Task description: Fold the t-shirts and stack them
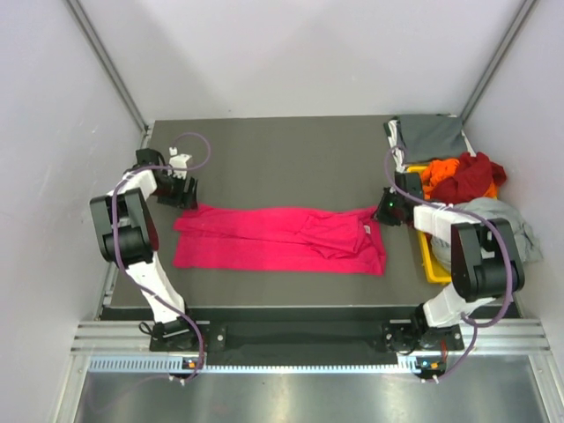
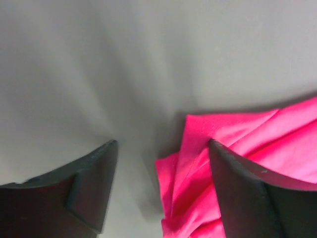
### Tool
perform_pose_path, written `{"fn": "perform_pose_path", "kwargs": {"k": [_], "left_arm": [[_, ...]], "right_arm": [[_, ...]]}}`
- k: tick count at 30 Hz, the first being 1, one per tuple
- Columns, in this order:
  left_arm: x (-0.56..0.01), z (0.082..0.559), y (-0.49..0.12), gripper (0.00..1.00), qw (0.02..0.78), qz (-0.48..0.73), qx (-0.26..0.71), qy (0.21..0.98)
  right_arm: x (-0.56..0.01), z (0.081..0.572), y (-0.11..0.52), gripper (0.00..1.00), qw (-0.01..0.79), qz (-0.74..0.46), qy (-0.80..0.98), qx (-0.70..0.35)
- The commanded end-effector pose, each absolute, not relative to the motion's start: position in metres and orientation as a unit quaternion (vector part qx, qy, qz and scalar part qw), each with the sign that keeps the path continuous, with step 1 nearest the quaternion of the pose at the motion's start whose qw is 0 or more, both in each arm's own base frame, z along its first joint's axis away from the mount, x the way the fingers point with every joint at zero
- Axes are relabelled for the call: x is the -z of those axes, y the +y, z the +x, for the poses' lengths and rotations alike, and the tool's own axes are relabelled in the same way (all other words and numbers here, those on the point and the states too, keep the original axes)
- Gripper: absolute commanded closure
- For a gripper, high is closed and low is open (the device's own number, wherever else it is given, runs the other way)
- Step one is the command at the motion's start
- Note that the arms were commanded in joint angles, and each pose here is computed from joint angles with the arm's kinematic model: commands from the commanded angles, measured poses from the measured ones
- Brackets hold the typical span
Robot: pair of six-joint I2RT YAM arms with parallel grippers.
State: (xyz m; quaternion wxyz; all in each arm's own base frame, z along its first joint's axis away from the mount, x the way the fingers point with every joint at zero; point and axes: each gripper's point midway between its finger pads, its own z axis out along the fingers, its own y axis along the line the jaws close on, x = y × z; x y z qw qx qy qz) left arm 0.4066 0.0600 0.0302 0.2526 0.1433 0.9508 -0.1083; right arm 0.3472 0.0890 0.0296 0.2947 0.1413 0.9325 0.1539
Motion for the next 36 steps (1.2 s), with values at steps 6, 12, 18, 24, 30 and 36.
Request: {"fn": "perform_pose_path", "kwargs": {"k": [6,12,18,24,30,36], "left_arm": [[-0.027,0.416,0.04,1.0,0.257,0.122,0.165,0.944],[-0.036,0.415,0.069,1.0,0.283,0.071,0.106,0.95],[-0.044,0.407,0.062,1.0,0.291,0.084,0.136,0.943],[-0.053,0.4,0.079,0.62,0.285,0.067,0.115,0.949],[-0.094,0.407,0.109,0.51,0.339,0.047,0.095,0.935],[-0.092,0.407,0.079,0.41,0.333,0.101,0.119,0.93]], "right_arm": [[-0.053,0.403,0.072,1.0,0.346,0.145,0.914,-0.156],[-0.065,0.428,0.068,1.0,0.341,0.126,0.919,-0.151],[-0.063,0.447,0.078,0.89,0.321,0.084,0.928,-0.172],[-0.098,0.444,0.062,0.57,0.332,0.072,0.932,-0.125],[-0.113,0.384,0.048,0.43,0.322,0.083,0.939,-0.087],[-0.083,0.314,0.058,0.34,0.28,0.092,0.951,-0.093]]}}
